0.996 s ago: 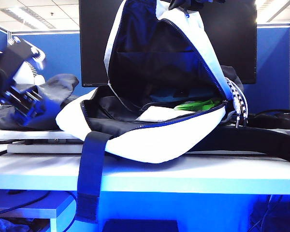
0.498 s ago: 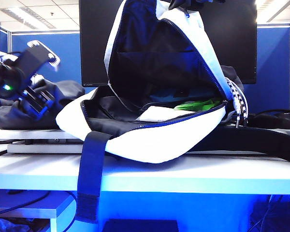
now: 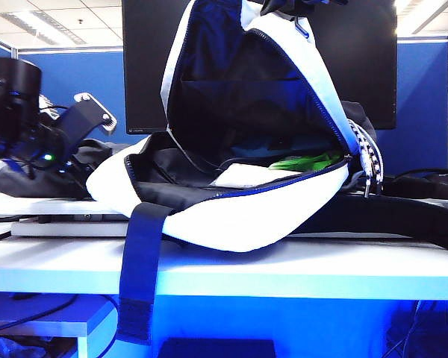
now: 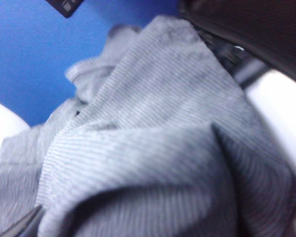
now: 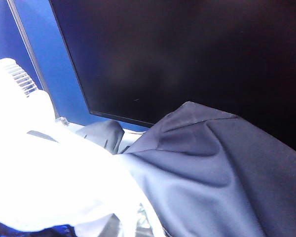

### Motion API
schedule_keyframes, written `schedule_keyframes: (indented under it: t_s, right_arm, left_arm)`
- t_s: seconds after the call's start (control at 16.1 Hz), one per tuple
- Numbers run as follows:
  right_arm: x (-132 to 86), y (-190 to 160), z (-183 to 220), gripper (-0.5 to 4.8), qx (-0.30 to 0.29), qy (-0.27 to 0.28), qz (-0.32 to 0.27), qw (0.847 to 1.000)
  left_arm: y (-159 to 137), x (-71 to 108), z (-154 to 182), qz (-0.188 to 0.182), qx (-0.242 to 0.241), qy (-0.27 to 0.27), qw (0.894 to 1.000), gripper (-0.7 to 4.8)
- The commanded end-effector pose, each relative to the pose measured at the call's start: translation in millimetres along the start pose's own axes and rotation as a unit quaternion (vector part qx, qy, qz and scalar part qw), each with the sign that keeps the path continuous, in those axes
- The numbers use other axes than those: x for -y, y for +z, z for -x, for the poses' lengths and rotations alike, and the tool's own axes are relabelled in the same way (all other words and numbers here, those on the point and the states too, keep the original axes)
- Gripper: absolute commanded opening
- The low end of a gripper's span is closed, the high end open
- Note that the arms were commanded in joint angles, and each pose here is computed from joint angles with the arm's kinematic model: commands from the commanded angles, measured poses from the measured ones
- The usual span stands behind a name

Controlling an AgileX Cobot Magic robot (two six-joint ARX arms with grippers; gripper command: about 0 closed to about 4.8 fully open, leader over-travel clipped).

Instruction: Put the gray clothes into the backpack.

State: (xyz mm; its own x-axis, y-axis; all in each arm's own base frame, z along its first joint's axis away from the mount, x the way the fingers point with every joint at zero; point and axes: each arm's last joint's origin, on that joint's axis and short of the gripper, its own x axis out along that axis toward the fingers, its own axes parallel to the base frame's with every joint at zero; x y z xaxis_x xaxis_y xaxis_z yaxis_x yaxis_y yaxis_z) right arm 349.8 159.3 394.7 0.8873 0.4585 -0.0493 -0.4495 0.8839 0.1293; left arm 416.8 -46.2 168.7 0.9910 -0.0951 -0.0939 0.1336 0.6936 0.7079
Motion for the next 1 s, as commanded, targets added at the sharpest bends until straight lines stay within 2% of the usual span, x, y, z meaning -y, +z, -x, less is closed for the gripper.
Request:
schedule_keyframes:
  t_s: [0.06,0.12,0.19,0.25,0.37,0.5,0.62,0.68,0.81,1.0]
  right_arm:
    - [-3.4,20.8,6.9,-0.01,0.063,0.009,0.0,0.998]
    - [-3.4,20.8,6.9,-0.01,0.063,0.009,0.0,0.998]
    - [-3.4,20.8,6.9,-0.01,0.063,0.009,0.0,0.998]
    - [-3.4,20.8,6.9,-0.01,0.063,0.009,0.0,0.998]
    - [-3.4,20.8,6.9,-0.01,0.063,0.009,0.0,0.998]
    - [-3.4,20.8,6.9,-0.01,0.063,0.009,0.0,0.998]
    - [-3.4,20.8,6.9,-0.01,0.063,0.009,0.0,0.998]
    - [-3.3,20.7,6.8,-0.01,0.063,0.009,0.0,0.998]
    - [-3.3,20.7,6.8,-0.01,0.063,0.009,0.0,0.998]
    - [-3.4,20.8,6.9,-0.01,0.063,0.009,0.0,0.998]
  left_arm:
    - [-12.9,5.0,-20.4,-0.005,-0.06,0.002,0.998,4.79]
    - [-16.2,6.4,-23.7,-0.007,-0.077,0.014,0.997,4.79]
    - [-19.4,8.3,-25.2,-0.017,-0.096,0.018,0.995,3.53]
    - [-20.9,9.1,-25.1,-0.026,-0.109,0.016,0.994,-0.26]
    - [-22.7,8.7,-23.6,-0.065,-0.143,0.018,0.987,-0.06]
    - [-14.4,-1.4,-16.6,-0.074,-0.176,0.016,0.981,-0.06]
    - [9.4,-26.2,-4.4,-0.046,-0.168,0.041,0.984,-0.06]
    - [34.5,-51.2,11.6,-0.032,-0.15,0.06,0.986,-0.06]
    - [65.8,-81.1,39.0,-0.021,-0.132,0.075,0.988,-0.06]
    - [115.7,-112.8,92.1,0.049,-0.061,0.057,0.995,-0.06]
